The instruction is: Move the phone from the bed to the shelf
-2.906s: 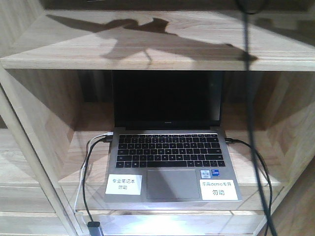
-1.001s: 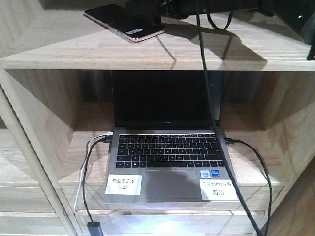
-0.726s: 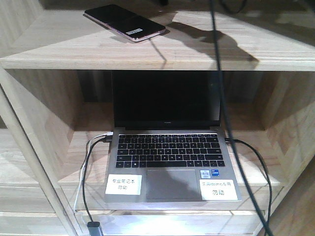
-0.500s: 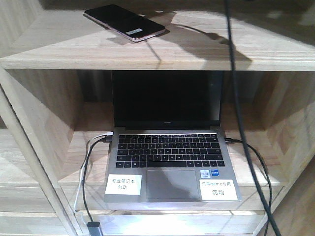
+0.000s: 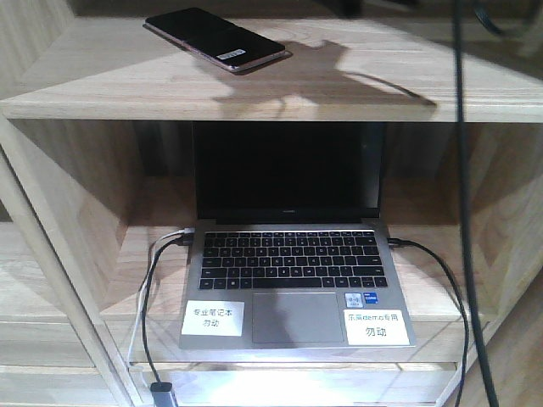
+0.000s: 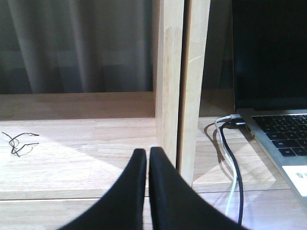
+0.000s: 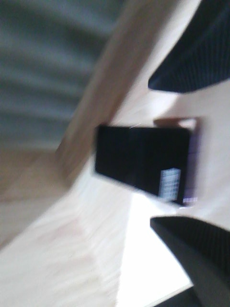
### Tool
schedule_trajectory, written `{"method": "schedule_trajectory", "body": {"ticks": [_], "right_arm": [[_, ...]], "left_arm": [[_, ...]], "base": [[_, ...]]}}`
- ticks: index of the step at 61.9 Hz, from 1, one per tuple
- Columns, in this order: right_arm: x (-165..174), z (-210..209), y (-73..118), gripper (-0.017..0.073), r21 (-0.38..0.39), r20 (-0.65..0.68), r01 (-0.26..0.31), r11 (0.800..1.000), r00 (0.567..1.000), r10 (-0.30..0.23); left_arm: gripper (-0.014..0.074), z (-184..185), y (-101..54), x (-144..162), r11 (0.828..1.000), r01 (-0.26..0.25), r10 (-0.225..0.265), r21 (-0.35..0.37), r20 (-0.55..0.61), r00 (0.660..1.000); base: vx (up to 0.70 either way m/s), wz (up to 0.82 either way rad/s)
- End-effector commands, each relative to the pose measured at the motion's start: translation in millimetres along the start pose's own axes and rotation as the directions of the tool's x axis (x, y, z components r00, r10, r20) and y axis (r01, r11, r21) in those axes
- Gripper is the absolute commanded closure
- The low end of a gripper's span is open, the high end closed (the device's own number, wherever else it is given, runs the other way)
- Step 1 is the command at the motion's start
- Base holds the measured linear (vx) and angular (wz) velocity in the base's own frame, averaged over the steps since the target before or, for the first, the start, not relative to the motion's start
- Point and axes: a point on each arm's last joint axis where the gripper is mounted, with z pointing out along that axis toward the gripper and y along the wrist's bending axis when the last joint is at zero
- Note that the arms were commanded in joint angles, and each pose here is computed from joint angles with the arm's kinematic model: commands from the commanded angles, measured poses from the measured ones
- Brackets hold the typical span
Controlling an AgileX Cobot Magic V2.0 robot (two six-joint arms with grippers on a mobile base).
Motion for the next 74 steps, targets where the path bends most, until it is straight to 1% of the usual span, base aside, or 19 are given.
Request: {"method": "schedule_trajectory", "body": {"ticks": [1, 10, 18, 25, 38, 53, 69, 74], "right_arm": [[-9.2, -32.3, 7.4, 0.0114, 0.083, 0.129, 0.006, 0.997, 0.991, -0.017], [10.0, -55.9, 16.9, 0.0173, 0.131, 0.150, -0.014, 0.991, 0.989, -0.006], [25.5, -78.2, 25.7, 0.0256, 0.175, 0.183, -0.027, 0.984, 0.983, -0.006], [39.0, -98.2, 34.1, 0.0366, 0.207, 0.214, -0.034, 0.978, 0.977, -0.011], [68.8, -131.0, 51.1, 0.0575, 0.237, 0.248, -0.040, 0.971, 0.969, -0.020], [109.6, -170.4, 75.7, 0.0569, 0.241, 0.288, -0.030, 0.970, 0.957, -0.042], [154.8, -208.1, 100.1, 0.0568, 0.247, 0.367, -0.009, 0.969, 0.927, -0.084], [167.9, -216.6, 106.0, 0.0568, 0.243, 0.395, -0.014, 0.970, 0.915, -0.085]], "left_arm": [[0.0593, -0.5, 0.6, -6.2, 1.000, 0.013, -0.013, -0.004, 0.077, 0.997], [0.0593, -0.5, 0.6, -6.2, 1.000, 0.013, -0.013, -0.004, 0.077, 0.997], [0.0593, -0.5, 0.6, -6.2, 1.000, 0.013, -0.013, -0.004, 0.077, 0.997], [0.0593, -0.5, 0.6, -6.2, 1.000, 0.013, -0.013, -0.004, 0.077, 0.997], [0.0593, -0.5, 0.6, -6.2, 1.000, 0.013, -0.013, -0.004, 0.077, 0.997], [0.0593, -0.5, 0.6, -6.2, 1.000, 0.013, -0.013, -0.004, 0.077, 0.997], [0.0593, -0.5, 0.6, -6.2, 1.000, 0.013, -0.013, -0.004, 0.077, 0.997], [0.0593, -0.5, 0.6, -6.2, 1.000, 0.013, -0.013, -0.004, 0.077, 0.997]], "base": [[0.00, 0.00], [0.00, 0.00], [0.00, 0.00], [0.00, 0.00], [0.00, 0.00], [0.00, 0.00], [0.00, 0.00], [0.00, 0.00]]}}
